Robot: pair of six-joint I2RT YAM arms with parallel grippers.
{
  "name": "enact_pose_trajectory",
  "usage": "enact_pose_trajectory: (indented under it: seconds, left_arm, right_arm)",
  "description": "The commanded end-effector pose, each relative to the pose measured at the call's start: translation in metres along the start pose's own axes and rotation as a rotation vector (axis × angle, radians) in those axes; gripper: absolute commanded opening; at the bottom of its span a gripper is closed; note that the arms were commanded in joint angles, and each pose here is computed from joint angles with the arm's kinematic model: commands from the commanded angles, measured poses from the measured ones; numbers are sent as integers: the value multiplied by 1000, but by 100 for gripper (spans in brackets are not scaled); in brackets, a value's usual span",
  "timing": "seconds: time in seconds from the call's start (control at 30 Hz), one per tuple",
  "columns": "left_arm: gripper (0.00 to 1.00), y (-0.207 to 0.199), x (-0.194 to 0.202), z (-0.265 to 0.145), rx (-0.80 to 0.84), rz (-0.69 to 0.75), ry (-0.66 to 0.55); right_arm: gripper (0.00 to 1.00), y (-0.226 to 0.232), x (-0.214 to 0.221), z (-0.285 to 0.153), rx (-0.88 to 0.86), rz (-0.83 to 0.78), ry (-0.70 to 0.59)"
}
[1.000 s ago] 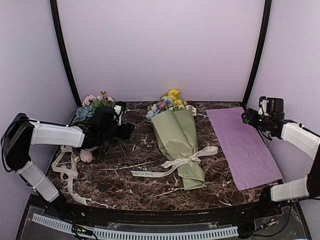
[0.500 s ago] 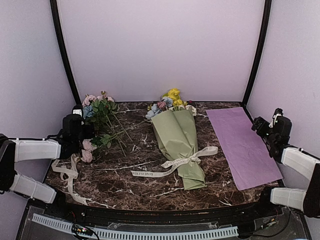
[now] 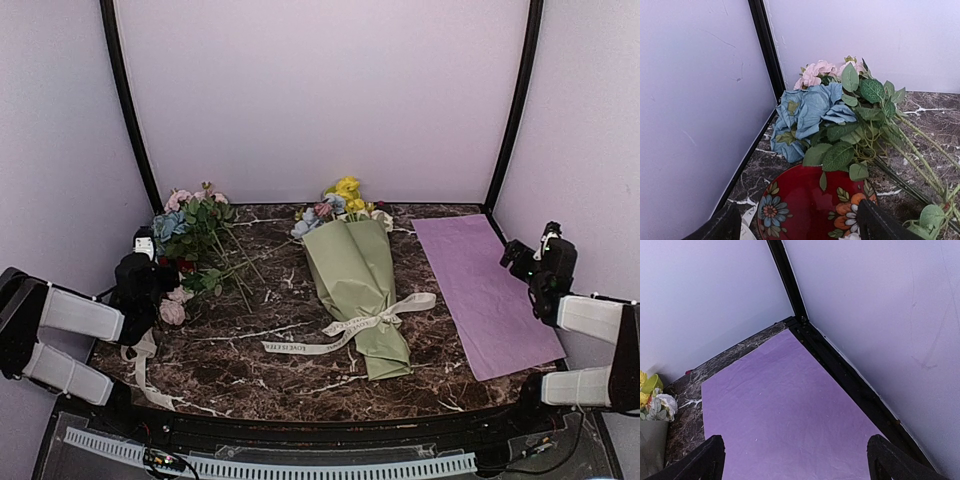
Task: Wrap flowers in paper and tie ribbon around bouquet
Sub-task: Reset both arms
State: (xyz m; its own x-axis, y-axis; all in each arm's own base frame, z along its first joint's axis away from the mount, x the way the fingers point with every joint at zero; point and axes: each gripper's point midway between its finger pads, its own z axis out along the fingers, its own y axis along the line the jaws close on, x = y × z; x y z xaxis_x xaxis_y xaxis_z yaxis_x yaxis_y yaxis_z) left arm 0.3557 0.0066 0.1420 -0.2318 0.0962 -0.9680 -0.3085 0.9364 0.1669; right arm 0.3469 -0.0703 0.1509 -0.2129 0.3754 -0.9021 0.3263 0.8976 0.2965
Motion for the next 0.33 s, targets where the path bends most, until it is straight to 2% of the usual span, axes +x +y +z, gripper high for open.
enact_pose_trajectory:
  seconds: [0.0,0.3]
  left_arm:
    - [82,-1,1,-3,27,-28,-37]
    - [83,-6,-1,-1,50,-19,-49]
  right_arm:
    - [100,4,-9,2,-23,-7,-46]
    - [99,3,-2,1,-37,-5,-49]
